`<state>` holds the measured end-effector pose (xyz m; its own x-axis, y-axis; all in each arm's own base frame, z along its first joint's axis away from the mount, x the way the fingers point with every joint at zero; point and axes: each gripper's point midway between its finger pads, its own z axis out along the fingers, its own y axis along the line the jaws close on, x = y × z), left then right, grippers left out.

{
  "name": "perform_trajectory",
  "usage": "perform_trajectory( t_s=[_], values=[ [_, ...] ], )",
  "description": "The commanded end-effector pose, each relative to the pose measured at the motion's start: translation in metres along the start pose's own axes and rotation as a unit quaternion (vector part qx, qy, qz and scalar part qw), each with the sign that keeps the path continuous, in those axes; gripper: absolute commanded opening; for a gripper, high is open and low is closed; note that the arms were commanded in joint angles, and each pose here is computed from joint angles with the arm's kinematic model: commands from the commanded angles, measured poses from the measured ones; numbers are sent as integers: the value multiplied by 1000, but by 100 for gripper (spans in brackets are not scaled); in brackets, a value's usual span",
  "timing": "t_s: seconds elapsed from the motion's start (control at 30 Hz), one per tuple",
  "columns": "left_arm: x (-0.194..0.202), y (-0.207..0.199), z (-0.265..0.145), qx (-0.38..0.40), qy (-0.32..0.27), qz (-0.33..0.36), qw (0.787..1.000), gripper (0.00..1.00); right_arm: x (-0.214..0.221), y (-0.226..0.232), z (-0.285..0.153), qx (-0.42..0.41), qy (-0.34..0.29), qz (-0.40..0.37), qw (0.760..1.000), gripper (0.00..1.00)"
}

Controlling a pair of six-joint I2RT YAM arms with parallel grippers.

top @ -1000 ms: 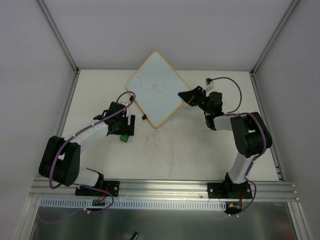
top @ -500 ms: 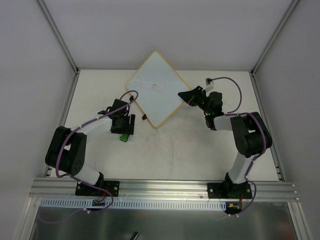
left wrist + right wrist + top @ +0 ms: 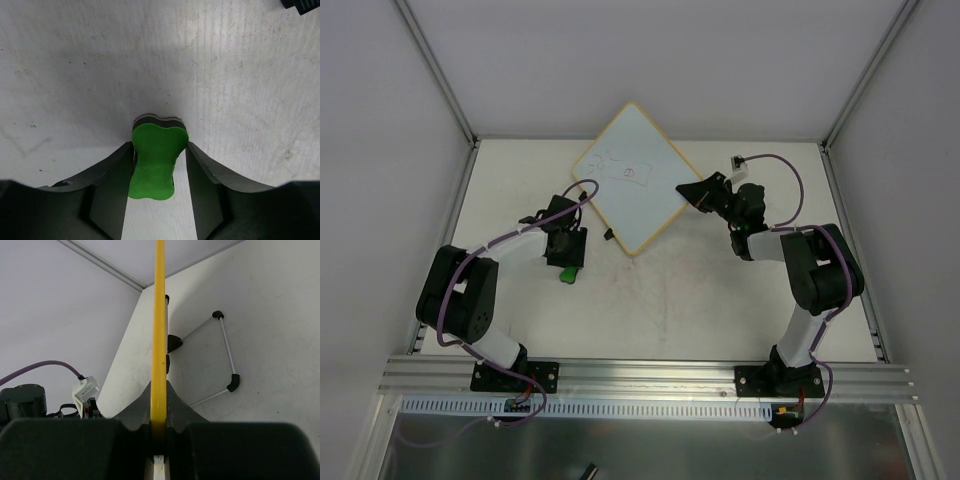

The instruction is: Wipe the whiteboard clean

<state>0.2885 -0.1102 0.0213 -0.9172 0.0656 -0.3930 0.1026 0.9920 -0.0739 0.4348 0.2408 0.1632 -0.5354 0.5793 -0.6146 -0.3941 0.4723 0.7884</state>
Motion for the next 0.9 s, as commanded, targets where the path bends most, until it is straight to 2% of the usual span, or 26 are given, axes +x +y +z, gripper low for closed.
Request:
perform_trajectory(
  t_s=[0.0, 0.27, 0.37, 0.47, 0.5, 0.6, 0.87],
  values=[
    [-4, -2, -1, -6, 6, 7, 1000, 45, -18, 23, 6, -42, -23, -38, 998, 0],
    [-4, 0, -2, -10, 5, 4, 1000, 30, -17, 22, 6, -43, -22, -36, 998, 0],
    [-3, 0, -2, -11, 5, 2, 1000, 27, -17, 23, 6, -45, -22, -36, 998, 0],
    [-3, 0, -4, -14, 4, -2, 1000, 32, -17, 23, 7, -46, -22, -34, 998, 0],
    [-4, 0, -4, -14, 2, -2, 1000, 39, -17, 23, 7, -46, -22, -36, 998, 0],
    [-3, 0, -6, -13, 0, -5, 1000, 51, -17, 24, 7, -47, -21, -35, 998, 0],
    [-2, -1, -16, -12, -12, -11, 1000, 52, -18, 24, 6, -50, -23, -35, 998, 0]
  ],
)
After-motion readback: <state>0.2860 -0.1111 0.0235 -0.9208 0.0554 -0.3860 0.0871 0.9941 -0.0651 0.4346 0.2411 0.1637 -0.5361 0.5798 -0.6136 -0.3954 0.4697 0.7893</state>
